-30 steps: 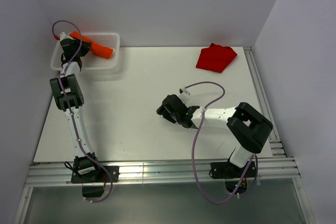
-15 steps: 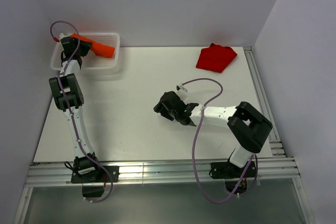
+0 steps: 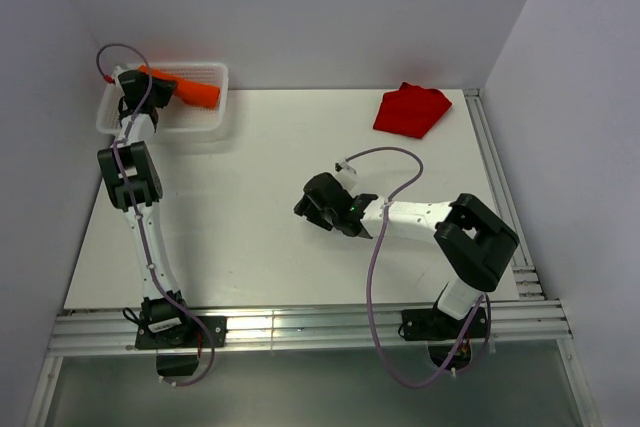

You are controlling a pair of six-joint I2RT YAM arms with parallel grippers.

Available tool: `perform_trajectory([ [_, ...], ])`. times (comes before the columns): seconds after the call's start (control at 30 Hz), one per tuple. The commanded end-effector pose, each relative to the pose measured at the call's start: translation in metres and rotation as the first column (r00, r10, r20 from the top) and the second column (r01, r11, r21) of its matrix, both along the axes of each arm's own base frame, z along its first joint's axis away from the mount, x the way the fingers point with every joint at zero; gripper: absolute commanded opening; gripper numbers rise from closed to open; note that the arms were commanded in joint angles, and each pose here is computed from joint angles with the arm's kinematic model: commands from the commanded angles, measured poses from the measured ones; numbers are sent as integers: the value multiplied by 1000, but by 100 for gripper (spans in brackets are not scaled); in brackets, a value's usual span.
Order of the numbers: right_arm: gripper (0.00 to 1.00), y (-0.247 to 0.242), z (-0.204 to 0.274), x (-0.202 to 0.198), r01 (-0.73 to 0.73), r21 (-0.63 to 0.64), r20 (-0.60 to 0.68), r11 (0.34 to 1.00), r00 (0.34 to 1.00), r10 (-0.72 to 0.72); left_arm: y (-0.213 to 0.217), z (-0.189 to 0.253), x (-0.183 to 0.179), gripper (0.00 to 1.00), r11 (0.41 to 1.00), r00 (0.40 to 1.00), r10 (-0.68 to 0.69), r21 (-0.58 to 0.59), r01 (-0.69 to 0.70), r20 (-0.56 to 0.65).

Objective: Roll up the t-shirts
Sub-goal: Place the rolled tshirt into the container

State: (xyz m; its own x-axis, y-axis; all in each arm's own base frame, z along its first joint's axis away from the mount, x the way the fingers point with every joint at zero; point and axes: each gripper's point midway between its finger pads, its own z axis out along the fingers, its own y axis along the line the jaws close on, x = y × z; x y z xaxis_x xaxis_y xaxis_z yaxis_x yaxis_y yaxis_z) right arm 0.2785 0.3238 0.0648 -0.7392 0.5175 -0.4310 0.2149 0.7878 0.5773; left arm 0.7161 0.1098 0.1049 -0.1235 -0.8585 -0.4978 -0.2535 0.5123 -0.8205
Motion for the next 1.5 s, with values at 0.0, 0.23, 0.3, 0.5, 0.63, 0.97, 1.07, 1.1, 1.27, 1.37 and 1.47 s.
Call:
perform_trajectory([
  [0.0,62,2,9,6,1,-5,15,1000,1000,-1,5,16,8,0,1000,999,25,-11,-25,46],
  [0.23,61,5,10,7,-3,6,9,1000,1000,3,10,9,5,17,999,999,47,-27,-47,22],
  [0.3,61,6,10,6,-8,6,7,1000,1000,8,12,10,5,25,998,998,57,-29,-57,17],
  [0.5,61,9,9,7,-17,8,-1,1000,1000,17,16,11,2,49,996,996,85,-36,-85,-4],
  [0.63,61,11,9,7,-22,10,-4,1000,1000,22,16,11,0,57,995,996,90,-44,-91,-16],
  [0.97,61,13,13,8,-38,17,-3,999,999,38,21,28,-9,80,990,990,138,-35,-139,-41],
  [1.07,61,13,14,10,-39,18,1,999,999,39,21,36,-10,91,989,989,140,-43,-142,-37],
  [1.1,61,13,15,10,-40,18,3,999,999,40,20,36,-10,94,989,989,140,-48,-142,-36],
  [1.27,61,11,16,10,-42,20,4,999,999,42,17,39,-15,99,988,989,134,-68,-138,-57],
  [1.37,61,11,15,9,-41,23,3,999,999,41,17,41,-17,99,988,989,132,-70,-137,-66],
  [1.47,61,10,14,9,-42,27,3,999,999,42,13,45,-20,99,989,990,122,-76,-128,-72],
])
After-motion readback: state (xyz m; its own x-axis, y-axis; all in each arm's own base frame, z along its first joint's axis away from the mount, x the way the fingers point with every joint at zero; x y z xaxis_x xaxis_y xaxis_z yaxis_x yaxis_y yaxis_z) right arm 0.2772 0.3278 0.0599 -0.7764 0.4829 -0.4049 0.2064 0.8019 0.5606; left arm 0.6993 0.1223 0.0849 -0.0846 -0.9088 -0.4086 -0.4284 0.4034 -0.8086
